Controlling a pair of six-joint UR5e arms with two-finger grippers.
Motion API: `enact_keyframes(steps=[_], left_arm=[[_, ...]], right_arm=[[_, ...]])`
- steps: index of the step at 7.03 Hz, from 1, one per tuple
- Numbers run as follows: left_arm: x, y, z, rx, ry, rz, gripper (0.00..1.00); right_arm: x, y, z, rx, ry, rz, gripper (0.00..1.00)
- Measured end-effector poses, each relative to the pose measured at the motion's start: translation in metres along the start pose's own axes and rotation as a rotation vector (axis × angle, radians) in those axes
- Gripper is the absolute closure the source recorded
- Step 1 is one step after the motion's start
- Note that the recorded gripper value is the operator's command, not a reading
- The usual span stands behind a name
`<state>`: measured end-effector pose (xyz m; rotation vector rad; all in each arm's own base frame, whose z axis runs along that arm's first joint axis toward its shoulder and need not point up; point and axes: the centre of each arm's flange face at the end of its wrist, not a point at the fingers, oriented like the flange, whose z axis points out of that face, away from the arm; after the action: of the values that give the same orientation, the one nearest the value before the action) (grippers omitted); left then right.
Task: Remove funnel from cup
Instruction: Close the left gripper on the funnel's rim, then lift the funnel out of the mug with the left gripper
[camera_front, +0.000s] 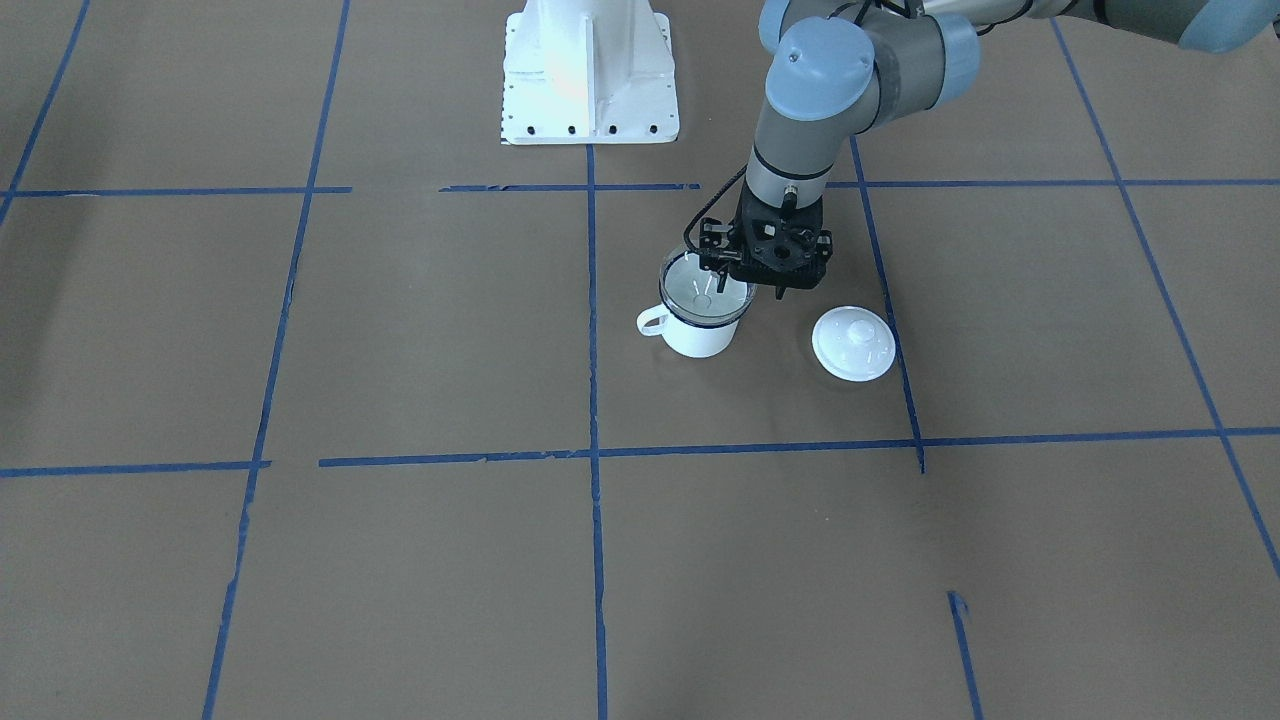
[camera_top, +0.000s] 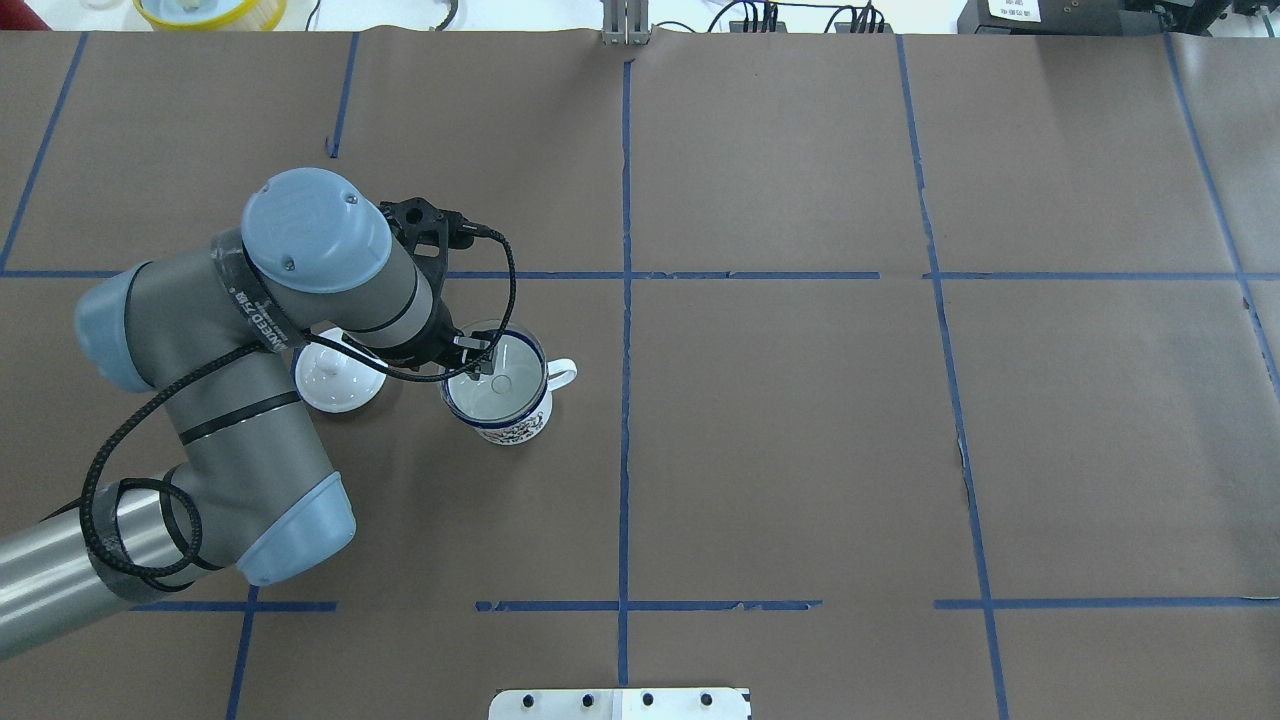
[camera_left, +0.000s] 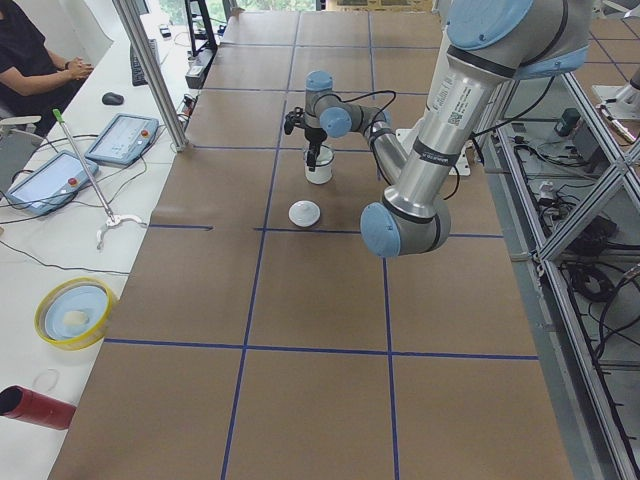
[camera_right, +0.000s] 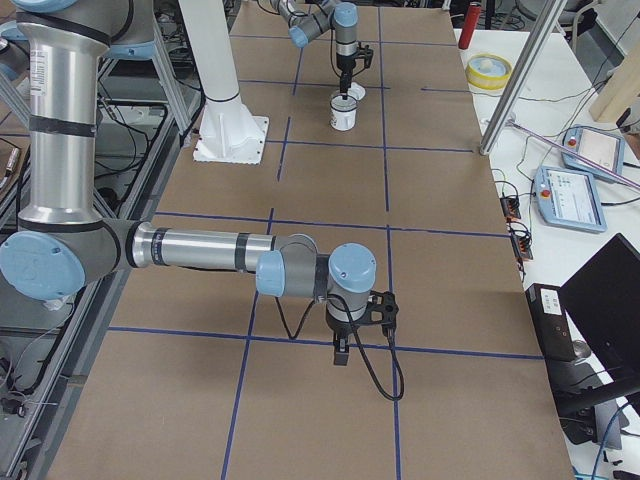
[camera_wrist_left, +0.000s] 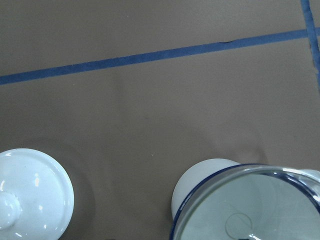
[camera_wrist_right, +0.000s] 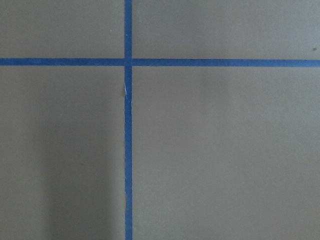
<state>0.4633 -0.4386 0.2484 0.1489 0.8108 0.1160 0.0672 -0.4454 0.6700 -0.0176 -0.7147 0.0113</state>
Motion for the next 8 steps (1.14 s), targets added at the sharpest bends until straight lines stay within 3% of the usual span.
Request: enact_keyframes(steps=[6,8], left_arm=[[0.006,0.002,-0.014,-0.012,0.040,0.011,1.00],[-0.001,-0.006,-0.035,-0.003,0.064,0.004,1.00]], right_arm=[[0.000,0.000,0.000,0.000,0.000,0.000,0.00],[0.000,0.000,0.000,0.000,0.000,0.000,0.00]])
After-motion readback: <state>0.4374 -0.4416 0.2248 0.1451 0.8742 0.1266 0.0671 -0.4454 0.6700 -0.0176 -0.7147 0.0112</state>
